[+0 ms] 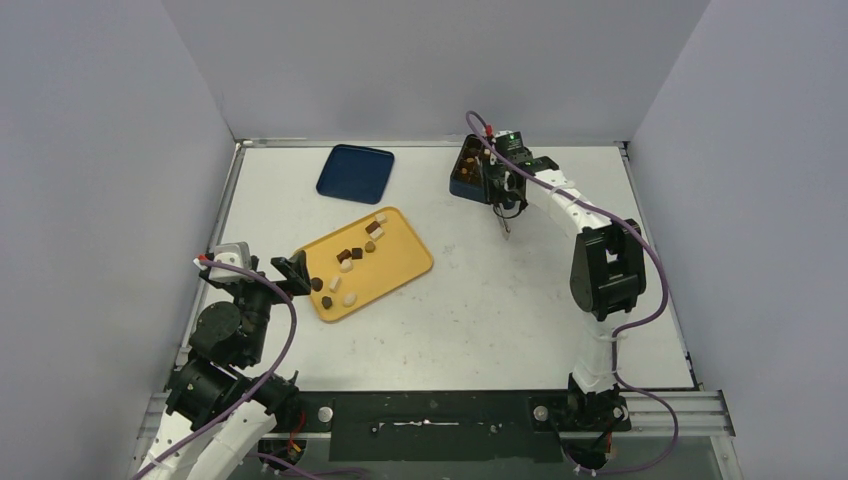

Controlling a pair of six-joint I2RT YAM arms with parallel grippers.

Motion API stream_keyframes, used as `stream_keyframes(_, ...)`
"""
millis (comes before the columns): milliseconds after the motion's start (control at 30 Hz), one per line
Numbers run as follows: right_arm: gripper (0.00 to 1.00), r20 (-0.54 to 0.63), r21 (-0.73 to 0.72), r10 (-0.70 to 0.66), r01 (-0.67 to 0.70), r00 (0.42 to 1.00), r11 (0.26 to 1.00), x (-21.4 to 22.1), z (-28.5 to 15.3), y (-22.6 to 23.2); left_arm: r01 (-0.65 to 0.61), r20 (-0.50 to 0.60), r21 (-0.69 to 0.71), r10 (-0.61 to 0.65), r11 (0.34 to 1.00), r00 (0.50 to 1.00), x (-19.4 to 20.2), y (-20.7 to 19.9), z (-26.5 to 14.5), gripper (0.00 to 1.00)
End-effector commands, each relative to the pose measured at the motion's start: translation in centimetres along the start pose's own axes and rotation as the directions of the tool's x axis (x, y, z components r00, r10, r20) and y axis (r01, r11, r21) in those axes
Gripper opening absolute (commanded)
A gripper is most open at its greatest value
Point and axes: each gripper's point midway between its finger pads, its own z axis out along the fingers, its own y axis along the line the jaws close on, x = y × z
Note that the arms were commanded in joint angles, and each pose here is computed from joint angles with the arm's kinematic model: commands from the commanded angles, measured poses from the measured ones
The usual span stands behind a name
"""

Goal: Pack the chocolate
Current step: Place the fake chocolate in the packing box.

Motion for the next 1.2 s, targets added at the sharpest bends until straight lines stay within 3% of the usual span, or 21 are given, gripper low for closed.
stream_keyframes(0,0.29,0.112,-0.002,0.021,-0.021,0.993,1.0,-3.1,-1.1,0.1,0.023,0.049,0.015,-0.024,1.0,0.999,-1.4,-0.3,-0.1,0.97)
stream_keyframes(633,0.4,0.108,0.007,0.025,-0.025,0.994,1.0,-3.4,-0.3,-0.4,0.018,0.042,0.015,-0.018,1.0,0.999,-1.3,-0.4,0.1,0.97)
stream_keyframes(1167,0.43,0.149,-0.004,0.032,-0.031,0.988,0.999,-4.7,-3.1,-0.1,0.018,0.04,0.01,-0.019,1.0,0.999,-1.3,-0.3,0.0,0.97)
